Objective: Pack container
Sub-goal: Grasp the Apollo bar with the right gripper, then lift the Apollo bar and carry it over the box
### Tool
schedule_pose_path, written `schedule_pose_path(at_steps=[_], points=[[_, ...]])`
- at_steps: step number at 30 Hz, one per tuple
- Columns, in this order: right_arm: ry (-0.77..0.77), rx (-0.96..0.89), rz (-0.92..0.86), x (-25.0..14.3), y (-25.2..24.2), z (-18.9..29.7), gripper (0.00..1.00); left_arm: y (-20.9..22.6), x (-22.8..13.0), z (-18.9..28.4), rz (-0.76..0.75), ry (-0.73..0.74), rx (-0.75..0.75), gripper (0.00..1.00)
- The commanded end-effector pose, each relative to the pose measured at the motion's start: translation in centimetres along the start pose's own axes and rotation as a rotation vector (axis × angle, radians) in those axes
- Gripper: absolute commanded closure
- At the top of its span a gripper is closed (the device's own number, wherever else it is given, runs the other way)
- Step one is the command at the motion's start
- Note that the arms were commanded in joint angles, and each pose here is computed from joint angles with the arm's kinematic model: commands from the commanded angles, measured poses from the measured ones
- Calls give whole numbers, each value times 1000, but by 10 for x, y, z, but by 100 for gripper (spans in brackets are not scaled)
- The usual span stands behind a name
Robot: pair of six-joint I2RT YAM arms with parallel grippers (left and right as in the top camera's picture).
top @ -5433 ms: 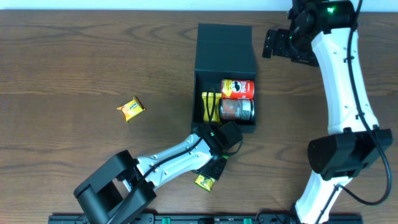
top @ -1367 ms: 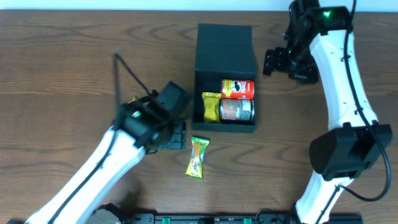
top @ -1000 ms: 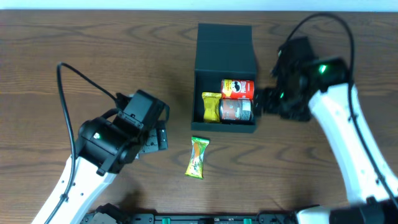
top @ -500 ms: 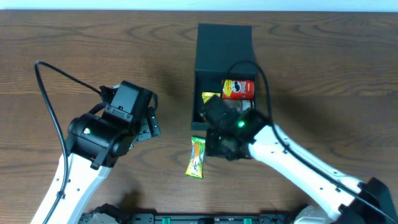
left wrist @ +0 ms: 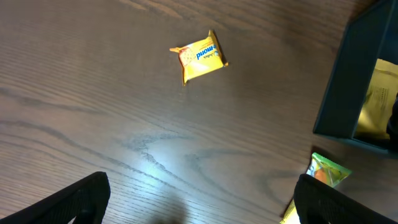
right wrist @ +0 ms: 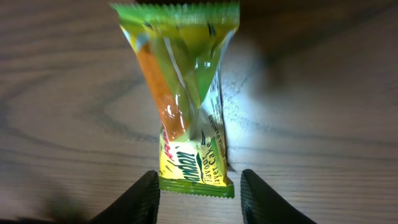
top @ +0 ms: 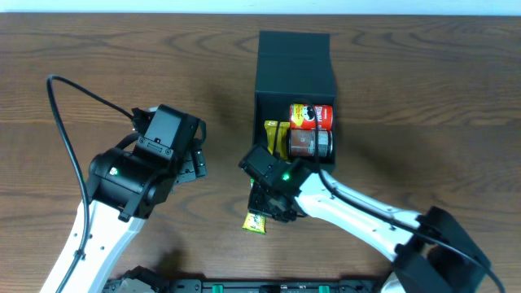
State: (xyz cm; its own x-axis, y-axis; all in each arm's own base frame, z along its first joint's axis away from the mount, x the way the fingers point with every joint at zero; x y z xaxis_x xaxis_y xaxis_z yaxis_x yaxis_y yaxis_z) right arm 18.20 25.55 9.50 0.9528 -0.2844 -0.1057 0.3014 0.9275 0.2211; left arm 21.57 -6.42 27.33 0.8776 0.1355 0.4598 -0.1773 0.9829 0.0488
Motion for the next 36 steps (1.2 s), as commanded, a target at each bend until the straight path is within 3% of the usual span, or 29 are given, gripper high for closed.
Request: schedule_pose_path(at_steps=[1,8,13,21,36], points=[[27,1,-9,-5,2,-7,62,3,4,3,-18,-24,22,4],[29,16,11,-9,8,-11,65,4,5,3,-19,-28,30,5],[6,5,10,-6,7,-12,79,5,5,3,-23,-33,37,5],[-38,-35,18,1,3,-20,67,5,5,3,-33,-33,37,4],[-129,-21,23,13,8,-21,77,5,5,3,-43,-33,38,5]])
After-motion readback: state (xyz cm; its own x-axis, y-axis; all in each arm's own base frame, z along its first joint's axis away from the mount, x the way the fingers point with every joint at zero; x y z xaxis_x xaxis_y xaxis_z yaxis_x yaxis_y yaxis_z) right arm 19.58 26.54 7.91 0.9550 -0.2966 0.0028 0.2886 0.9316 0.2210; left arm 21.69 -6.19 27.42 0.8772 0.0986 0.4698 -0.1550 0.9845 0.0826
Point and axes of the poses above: each gripper's point midway between its finger pads, its own z axis back along the fingers, its own y axis along the line the jaws close on, x = y × z, the point moved 6 cm from there along z, back along the fingers, and after that the axes turned 3 degrees about -z, right-handed, at the moved point
